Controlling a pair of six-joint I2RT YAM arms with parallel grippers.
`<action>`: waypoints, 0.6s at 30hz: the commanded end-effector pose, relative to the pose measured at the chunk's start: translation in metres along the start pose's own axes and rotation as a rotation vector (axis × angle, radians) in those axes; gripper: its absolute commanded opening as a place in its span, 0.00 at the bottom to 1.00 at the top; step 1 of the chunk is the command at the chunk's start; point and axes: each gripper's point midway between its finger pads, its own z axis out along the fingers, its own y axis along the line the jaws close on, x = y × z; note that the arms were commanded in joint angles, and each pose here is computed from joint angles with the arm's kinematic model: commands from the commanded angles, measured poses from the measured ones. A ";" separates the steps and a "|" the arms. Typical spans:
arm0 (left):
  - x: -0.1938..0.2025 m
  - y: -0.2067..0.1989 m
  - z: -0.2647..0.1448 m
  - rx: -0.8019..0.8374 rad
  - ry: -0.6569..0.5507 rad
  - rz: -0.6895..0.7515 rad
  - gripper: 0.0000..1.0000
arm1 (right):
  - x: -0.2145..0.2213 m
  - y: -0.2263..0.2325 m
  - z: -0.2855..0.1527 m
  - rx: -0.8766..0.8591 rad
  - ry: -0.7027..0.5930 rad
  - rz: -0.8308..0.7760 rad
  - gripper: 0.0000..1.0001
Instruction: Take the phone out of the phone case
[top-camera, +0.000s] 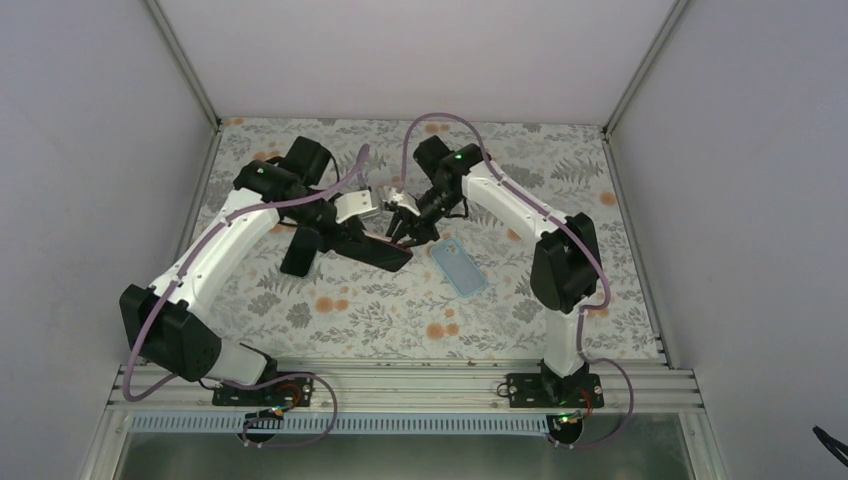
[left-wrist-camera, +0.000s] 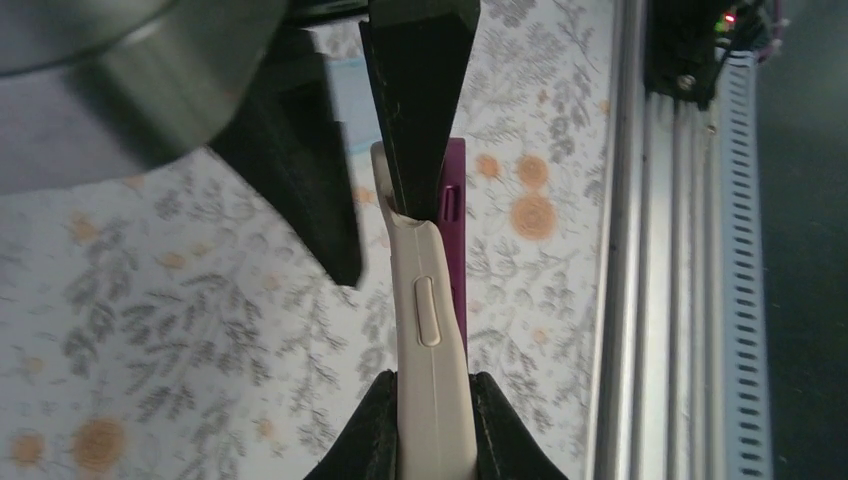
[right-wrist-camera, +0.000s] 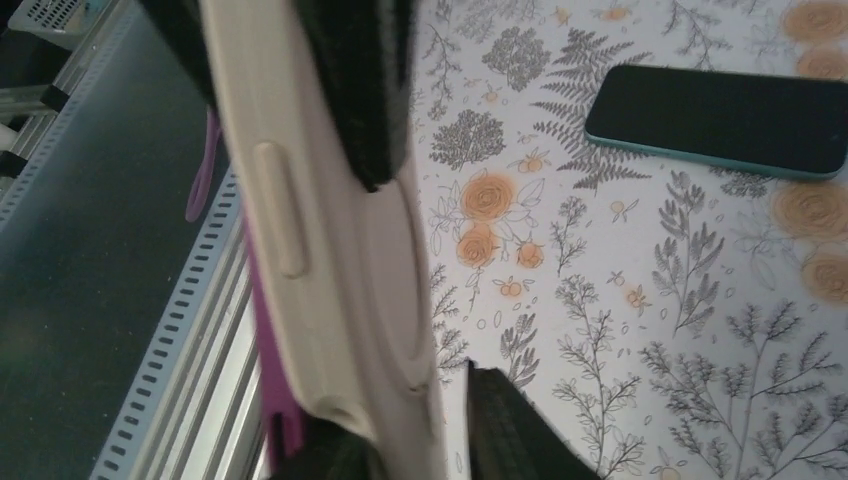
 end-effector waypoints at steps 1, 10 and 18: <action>-0.098 0.042 -0.030 -0.238 -0.324 0.252 0.03 | -0.049 0.039 -0.009 -0.162 -0.215 -0.048 0.17; -0.126 0.045 -0.075 -0.399 -0.332 0.271 0.88 | -0.013 -0.022 -0.082 0.057 -0.294 0.181 0.04; -0.144 0.051 -0.094 -0.681 -0.372 0.313 0.95 | 0.017 -0.113 -0.183 0.410 -0.502 0.555 0.04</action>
